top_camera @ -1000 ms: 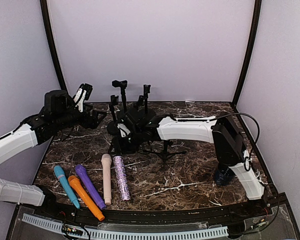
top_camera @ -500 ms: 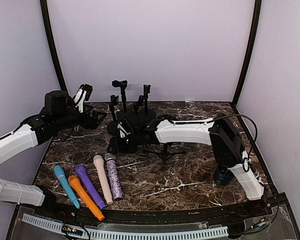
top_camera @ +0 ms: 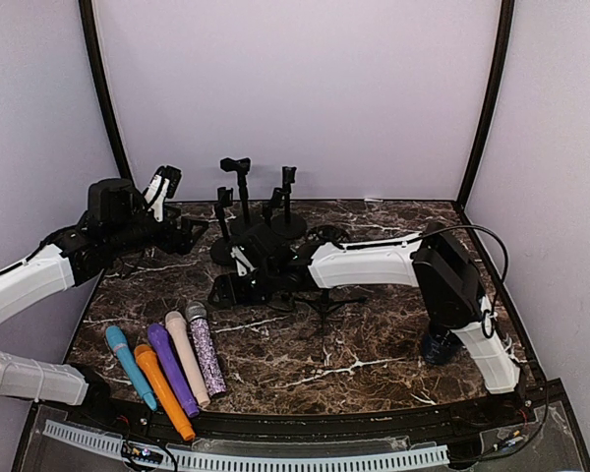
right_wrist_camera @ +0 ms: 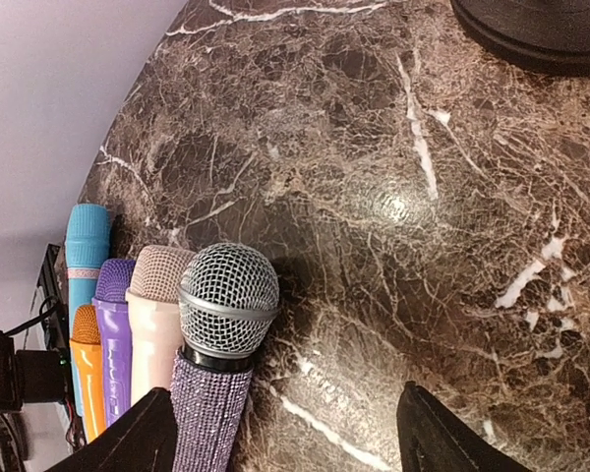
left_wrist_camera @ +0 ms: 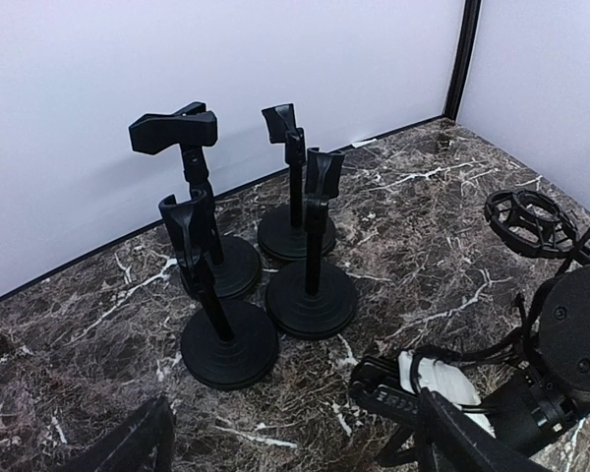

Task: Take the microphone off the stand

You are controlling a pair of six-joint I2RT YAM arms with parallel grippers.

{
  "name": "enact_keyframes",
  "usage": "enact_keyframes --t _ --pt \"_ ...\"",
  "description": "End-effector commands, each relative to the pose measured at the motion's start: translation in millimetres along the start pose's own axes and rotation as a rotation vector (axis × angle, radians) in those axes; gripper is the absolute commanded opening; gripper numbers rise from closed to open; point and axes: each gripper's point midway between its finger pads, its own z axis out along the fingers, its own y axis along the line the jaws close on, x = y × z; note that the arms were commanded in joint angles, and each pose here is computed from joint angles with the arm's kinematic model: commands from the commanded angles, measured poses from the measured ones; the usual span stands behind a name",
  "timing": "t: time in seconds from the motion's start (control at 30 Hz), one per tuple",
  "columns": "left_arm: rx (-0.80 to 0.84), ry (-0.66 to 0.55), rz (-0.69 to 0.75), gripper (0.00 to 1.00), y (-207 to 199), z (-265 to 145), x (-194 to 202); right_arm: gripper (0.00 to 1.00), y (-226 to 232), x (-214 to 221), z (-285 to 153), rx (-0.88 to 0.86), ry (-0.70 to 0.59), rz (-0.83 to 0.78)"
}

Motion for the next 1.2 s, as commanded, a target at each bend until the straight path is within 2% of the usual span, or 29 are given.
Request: enact_keyframes --t 0.0,0.17,0.3,0.47,0.6,0.77,0.9,1.0,1.07,1.17 --pt "-0.039 -0.052 0.004 0.86 6.2 -11.2 -14.4 0.82 64.2 -48.2 -59.7 -0.148 -0.169 -0.168" --pt "-0.068 -0.146 -0.058 0.86 11.0 -23.5 -39.5 0.92 97.7 -79.9 -126.3 -0.159 -0.308 -0.336" --pt "-0.035 -0.213 -0.114 0.89 7.2 -26.0 -62.6 0.98 107.4 -103.8 -179.4 -0.095 -0.412 -0.427" --pt "0.001 -0.128 -0.124 0.89 4.9 11.2 -59.4 0.98 78.4 -132.6 -227.9 -0.021 -0.481 -0.386" --pt "-0.035 -0.077 -0.097 0.90 19.5 41.2 -48.0 0.99 13.3 -153.9 -255.4 0.071 -0.521 -0.277" --pt "-0.085 -0.116 -0.176 0.90 74.6 52.4 -32.9 0.99 -100.2 -166.4 -300.2 0.296 -0.579 -0.132" --pt "-0.159 -0.140 -0.259 0.90 136.0 38.6 -9.8 0.99 -196.2 -150.4 -340.9 0.435 -0.611 0.002" --pt "-0.254 -0.168 -0.342 0.90 191.6 10.0 20.3 0.99 -262.8 -127.4 -376.1 0.516 -0.654 0.107" --pt "-0.322 -0.176 -0.379 0.90 215.0 -7.7 41.3 0.99 -306.2 -98.4 -392.5 0.583 -0.655 0.186" --pt "-0.391 -0.190 -0.404 0.90 232.7 -27.7 63.8 0.99 -342.7 -71.1 -429.3 0.680 -0.726 0.232"
